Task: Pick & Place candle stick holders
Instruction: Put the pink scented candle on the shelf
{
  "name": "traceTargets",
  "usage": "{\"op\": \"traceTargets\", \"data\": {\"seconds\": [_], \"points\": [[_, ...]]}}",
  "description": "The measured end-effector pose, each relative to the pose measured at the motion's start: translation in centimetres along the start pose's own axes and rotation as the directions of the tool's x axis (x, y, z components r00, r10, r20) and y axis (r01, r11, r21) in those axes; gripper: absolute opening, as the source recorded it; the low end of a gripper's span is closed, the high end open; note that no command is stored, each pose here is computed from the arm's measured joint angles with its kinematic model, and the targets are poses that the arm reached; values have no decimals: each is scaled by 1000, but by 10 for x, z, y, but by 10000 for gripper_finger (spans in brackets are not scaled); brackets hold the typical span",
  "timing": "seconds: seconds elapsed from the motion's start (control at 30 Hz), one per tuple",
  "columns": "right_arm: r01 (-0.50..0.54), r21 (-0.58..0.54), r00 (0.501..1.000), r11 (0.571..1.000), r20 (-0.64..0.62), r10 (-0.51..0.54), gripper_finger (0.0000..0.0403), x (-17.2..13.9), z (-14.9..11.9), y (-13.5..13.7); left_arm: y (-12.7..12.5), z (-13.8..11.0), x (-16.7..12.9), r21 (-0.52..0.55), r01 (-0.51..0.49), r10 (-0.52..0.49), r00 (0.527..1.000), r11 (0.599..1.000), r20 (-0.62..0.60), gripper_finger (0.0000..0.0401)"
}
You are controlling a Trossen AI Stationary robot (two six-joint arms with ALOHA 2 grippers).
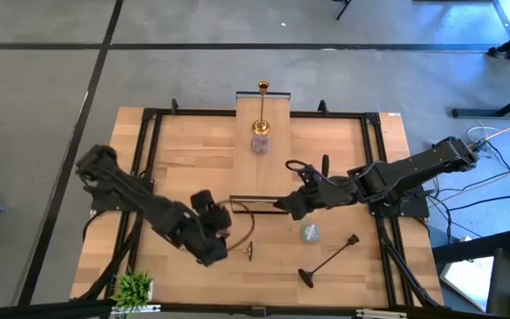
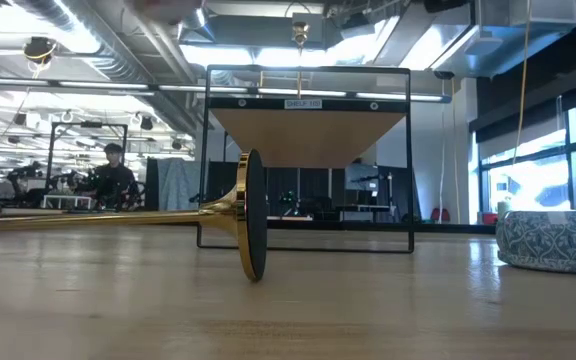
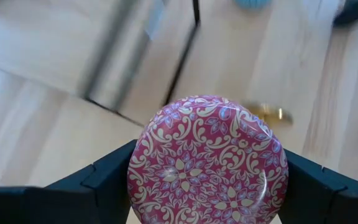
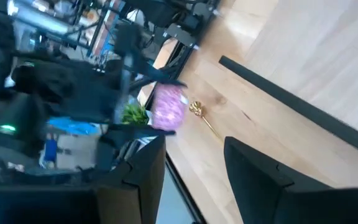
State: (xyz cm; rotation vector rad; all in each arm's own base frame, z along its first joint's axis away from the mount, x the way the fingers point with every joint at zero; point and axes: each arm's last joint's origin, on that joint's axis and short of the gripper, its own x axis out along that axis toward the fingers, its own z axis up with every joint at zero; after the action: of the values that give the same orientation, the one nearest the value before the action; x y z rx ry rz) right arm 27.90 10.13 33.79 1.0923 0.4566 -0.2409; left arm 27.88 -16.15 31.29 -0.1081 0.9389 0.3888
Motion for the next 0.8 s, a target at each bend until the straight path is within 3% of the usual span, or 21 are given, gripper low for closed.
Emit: {"op": "traceTargets", "data": {"seconds": [0.23,0.53,0.8], "points": [[46,76,999,996,-2,-46,203,1,2,-5,29,23,-21,-26,27,-24,992,999,126,293],[-57,89,998,994,18,56,291,1,5,5,30,54,-4,-12,81,-75,961,997,265,293],[-88,128,996,988,29,85,311,1,7,7,37,70,11,-22,100,-90,955,995,284,293]]}}
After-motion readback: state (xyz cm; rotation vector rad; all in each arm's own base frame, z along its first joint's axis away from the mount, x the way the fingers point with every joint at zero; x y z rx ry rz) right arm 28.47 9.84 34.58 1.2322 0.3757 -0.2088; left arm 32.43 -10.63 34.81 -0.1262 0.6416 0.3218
